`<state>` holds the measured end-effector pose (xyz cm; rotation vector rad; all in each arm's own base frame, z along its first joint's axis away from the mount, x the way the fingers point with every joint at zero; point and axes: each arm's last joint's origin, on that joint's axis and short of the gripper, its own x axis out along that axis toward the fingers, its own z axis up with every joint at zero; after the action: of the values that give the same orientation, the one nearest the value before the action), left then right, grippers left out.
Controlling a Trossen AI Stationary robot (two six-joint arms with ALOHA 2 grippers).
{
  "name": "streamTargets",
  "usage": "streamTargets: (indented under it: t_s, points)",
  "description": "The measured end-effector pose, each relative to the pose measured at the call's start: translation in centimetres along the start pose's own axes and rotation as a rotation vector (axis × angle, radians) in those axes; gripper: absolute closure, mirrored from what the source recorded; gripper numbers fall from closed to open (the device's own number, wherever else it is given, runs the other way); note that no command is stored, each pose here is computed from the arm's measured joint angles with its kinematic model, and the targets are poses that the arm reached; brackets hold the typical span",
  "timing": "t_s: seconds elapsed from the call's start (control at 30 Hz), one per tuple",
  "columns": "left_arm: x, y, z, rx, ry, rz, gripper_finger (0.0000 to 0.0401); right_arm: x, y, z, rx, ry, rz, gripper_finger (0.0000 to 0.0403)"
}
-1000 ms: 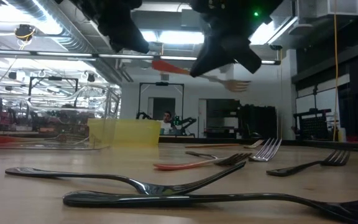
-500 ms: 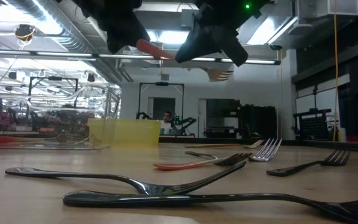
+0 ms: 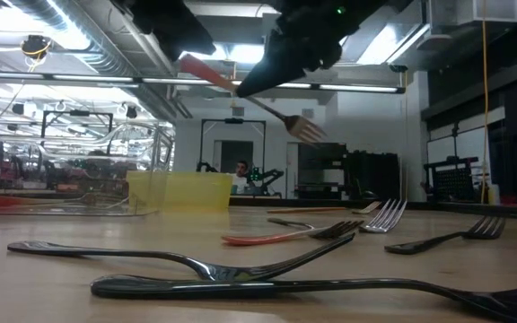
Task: Sort silverware by color (type)
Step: Put the orange fork into the transparent bin
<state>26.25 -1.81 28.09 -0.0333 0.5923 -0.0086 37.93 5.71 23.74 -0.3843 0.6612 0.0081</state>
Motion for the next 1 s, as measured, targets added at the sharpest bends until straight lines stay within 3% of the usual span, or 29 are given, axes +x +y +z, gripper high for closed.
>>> streamTargets:
  t_s: [0.4,1.0]
  points:
    - [-0.01,-0.16,-0.43,0.003,0.041,0.022,0.0311,0.11,-0.38,0.17,0.186,-0.029,0.019,0.0402]
    - [-0.04,-0.15,-0.90,0.002,0.090,0.017,0.0311,0.09,-0.47,0.50,0.198,-0.064,0.012,0.0402]
